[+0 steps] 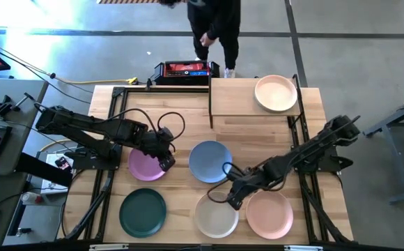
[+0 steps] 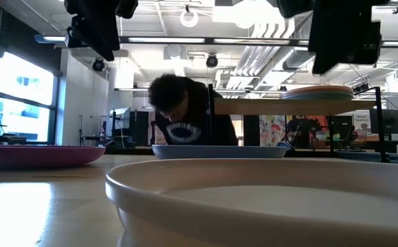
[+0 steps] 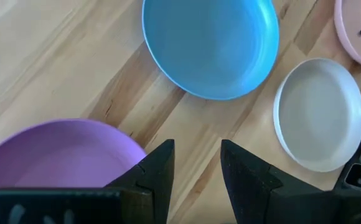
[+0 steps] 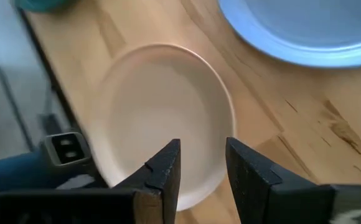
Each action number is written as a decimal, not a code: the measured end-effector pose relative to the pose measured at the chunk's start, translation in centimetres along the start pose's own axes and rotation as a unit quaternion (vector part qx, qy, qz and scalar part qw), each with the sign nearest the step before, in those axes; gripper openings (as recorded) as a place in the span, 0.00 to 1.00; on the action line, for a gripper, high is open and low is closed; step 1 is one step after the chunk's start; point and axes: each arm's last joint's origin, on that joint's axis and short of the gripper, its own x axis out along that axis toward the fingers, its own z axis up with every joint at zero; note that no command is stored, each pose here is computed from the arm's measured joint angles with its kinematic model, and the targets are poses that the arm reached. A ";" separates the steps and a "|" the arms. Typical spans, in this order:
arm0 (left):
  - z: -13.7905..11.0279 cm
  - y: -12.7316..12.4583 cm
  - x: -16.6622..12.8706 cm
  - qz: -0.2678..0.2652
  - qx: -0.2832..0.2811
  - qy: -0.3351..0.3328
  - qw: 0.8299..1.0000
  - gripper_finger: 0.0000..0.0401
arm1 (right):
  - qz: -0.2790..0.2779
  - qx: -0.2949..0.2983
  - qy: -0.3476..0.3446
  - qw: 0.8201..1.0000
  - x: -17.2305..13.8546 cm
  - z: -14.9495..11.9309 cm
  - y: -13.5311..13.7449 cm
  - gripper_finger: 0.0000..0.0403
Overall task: Place and stack plates onto a shelf
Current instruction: Stack the light gray plate on top of the light orange stacked plates on the shelf
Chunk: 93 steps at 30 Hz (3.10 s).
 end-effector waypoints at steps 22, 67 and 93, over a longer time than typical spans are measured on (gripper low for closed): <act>0.2 0.0 0.0 0.011 -0.017 -0.019 1.000 0.30 | -0.071 -0.069 0.060 0.993 5.6 -1.9 -0.9 0.27; 0.2 -0.1 0.0 0.006 -0.017 -0.024 1.000 0.30 | -0.090 -0.059 0.069 0.992 8.0 -2.6 -1.6 0.02; -0.7 1.0 1.6 0.045 -0.039 -0.025 0.998 0.30 | -0.094 -0.035 0.015 0.995 3.1 0.3 -0.9 0.00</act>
